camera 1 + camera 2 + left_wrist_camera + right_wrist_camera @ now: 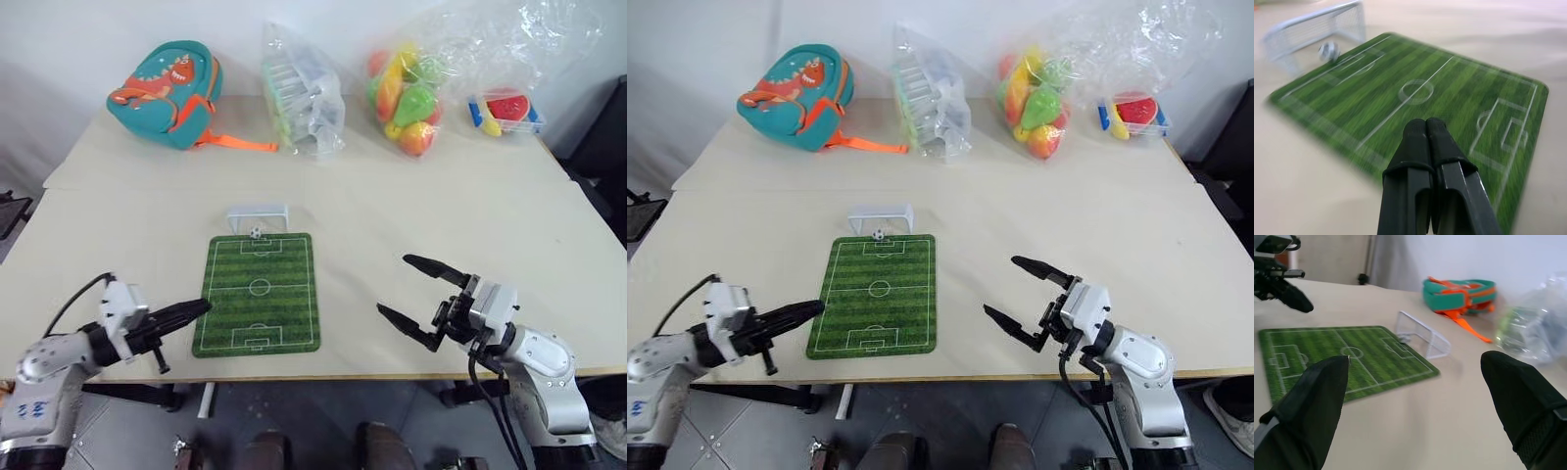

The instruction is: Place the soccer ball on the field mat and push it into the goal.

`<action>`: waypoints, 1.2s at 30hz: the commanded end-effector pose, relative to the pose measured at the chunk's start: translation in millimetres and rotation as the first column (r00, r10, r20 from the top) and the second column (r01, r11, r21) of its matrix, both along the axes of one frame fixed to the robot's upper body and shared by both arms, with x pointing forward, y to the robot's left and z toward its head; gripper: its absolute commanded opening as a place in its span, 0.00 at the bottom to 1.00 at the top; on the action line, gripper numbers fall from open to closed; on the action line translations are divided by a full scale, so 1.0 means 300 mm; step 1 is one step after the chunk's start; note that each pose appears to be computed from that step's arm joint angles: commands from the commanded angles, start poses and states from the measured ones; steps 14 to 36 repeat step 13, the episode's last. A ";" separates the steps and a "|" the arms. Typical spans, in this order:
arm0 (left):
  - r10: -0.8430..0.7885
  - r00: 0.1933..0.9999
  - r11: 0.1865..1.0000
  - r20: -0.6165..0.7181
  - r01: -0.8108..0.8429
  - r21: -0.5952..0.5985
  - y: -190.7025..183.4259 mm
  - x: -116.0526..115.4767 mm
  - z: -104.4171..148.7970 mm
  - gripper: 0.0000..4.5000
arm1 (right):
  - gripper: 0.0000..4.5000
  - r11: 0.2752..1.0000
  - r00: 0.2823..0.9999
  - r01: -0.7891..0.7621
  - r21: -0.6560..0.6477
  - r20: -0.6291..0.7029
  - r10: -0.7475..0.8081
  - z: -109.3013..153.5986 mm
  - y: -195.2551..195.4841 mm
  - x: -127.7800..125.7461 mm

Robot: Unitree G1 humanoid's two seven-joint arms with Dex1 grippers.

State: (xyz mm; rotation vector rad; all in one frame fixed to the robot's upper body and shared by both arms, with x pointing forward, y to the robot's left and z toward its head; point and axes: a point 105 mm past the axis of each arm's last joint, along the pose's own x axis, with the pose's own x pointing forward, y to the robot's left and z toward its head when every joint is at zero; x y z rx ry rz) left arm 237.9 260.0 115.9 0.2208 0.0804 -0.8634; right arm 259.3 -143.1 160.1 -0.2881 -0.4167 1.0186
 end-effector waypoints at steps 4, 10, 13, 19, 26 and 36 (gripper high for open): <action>0.089 0.994 0.996 0.068 -0.090 0.007 0.102 -0.052 0.051 0.01 | 1.00 0.998 0.997 -0.066 -0.008 0.028 0.066 0.028 -0.017 0.003; 0.250 0.962 0.967 0.106 -0.254 0.030 0.192 -0.021 0.056 0.01 | 1.00 0.995 0.995 -0.094 -0.035 0.032 0.095 0.022 -0.024 0.015; 0.252 0.961 0.967 0.111 -0.255 0.020 0.195 -0.018 0.060 0.01 | 1.00 0.994 0.994 -0.104 -0.040 0.032 0.105 0.022 -0.026 0.019; 0.252 0.961 0.967 0.111 -0.255 0.020 0.195 -0.018 0.060 0.01 | 1.00 0.994 0.994 -0.104 -0.040 0.032 0.105 0.022 -0.026 0.019; 0.252 0.961 0.967 0.111 -0.255 0.020 0.195 -0.018 0.060 0.01 | 1.00 0.994 0.994 -0.104 -0.040 0.032 0.105 0.022 -0.026 0.019; 0.252 0.961 0.967 0.111 -0.255 0.020 0.195 -0.018 0.060 0.01 | 1.00 0.994 0.994 -0.104 -0.040 0.032 0.105 0.022 -0.026 0.019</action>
